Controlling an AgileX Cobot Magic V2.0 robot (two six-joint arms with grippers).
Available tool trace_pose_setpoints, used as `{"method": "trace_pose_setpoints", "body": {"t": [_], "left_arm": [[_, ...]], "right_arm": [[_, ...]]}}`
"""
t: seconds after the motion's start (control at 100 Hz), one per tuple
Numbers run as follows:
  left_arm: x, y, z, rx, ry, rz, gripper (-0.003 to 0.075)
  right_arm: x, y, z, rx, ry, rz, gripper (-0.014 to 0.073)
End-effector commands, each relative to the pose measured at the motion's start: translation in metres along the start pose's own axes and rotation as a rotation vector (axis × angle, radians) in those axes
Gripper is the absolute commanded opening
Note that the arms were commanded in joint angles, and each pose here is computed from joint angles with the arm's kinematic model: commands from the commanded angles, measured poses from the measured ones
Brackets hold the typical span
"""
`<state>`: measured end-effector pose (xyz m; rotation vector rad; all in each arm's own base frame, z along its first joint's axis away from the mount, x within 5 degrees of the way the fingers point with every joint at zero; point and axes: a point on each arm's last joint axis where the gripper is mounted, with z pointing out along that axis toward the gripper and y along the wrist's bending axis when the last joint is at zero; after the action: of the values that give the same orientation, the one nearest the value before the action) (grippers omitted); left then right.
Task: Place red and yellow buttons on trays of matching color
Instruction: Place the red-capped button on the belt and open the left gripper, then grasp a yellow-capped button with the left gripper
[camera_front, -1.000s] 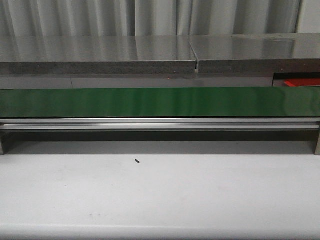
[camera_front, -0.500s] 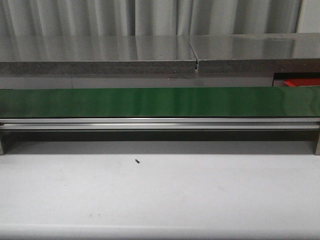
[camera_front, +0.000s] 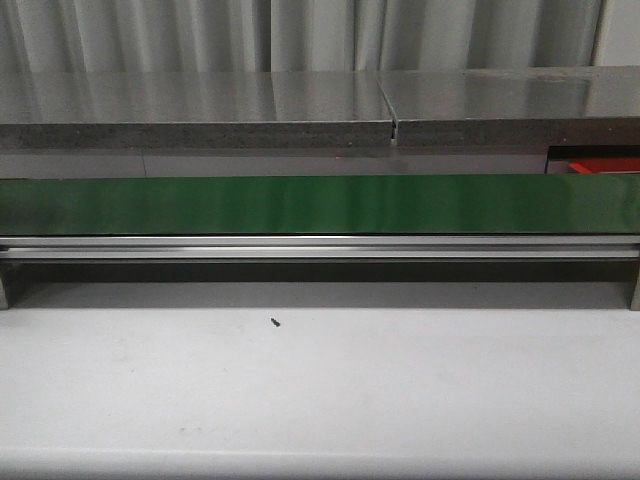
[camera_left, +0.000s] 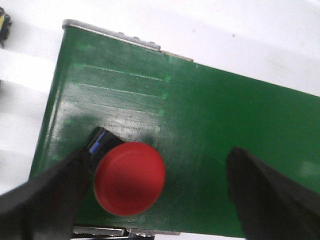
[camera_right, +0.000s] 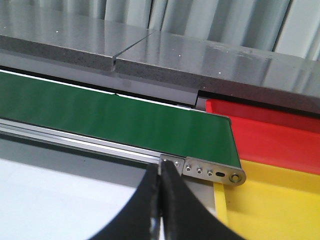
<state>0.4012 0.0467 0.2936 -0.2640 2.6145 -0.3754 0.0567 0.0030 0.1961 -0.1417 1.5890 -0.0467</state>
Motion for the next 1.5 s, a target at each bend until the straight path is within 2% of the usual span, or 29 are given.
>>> {"method": "trace_pose_setpoints", "body": {"t": [0.0, 0.22, 0.4, 0.54, 0.71, 0.91, 1.13, 1.25, 1.49], "left_arm": [[-0.011, -0.017, -0.035, 0.041, -0.099, 0.026, 0.0636], [-0.017, -0.024, -0.066, 0.028, -0.160, 0.078, 0.0635], [-0.010, -0.019, -0.114, -0.095, -0.258, 0.131, 0.0635], [0.008, -0.002, -0.142, -0.179, -0.293, 0.072, 0.0629], [0.037, 0.033, -0.156, -0.310, -0.333, -0.036, 0.0627], [0.064, 0.082, -0.133, -0.414, -0.286, -0.190, 0.0628], [0.069, 0.135, -0.102, -0.478, -0.241, -0.334, 0.0627], [0.067, 0.155, -0.085, -0.483, -0.235, -0.376, 0.0627], [0.064, 0.175, -0.043, -0.465, -0.184, -0.416, 0.0627]], "right_arm": [[-0.008, 0.000, -0.001, 0.007, -0.092, -0.003, -0.0069], [-0.008, 0.000, -0.001, 0.007, -0.092, -0.003, -0.0069], [-0.008, 0.000, -0.001, 0.007, -0.092, -0.003, -0.0069], [-0.008, 0.000, -0.001, 0.007, -0.092, -0.003, -0.0069], [-0.008, 0.000, -0.001, 0.007, -0.092, -0.003, -0.0069], [-0.008, 0.000, -0.001, 0.007, -0.092, -0.003, -0.0069], [-0.008, 0.000, -0.001, 0.007, -0.092, -0.003, -0.0069], [-0.008, 0.000, -0.001, 0.007, -0.092, -0.003, -0.0069], [-0.008, 0.000, -0.001, 0.007, -0.092, -0.003, -0.0069]]}}
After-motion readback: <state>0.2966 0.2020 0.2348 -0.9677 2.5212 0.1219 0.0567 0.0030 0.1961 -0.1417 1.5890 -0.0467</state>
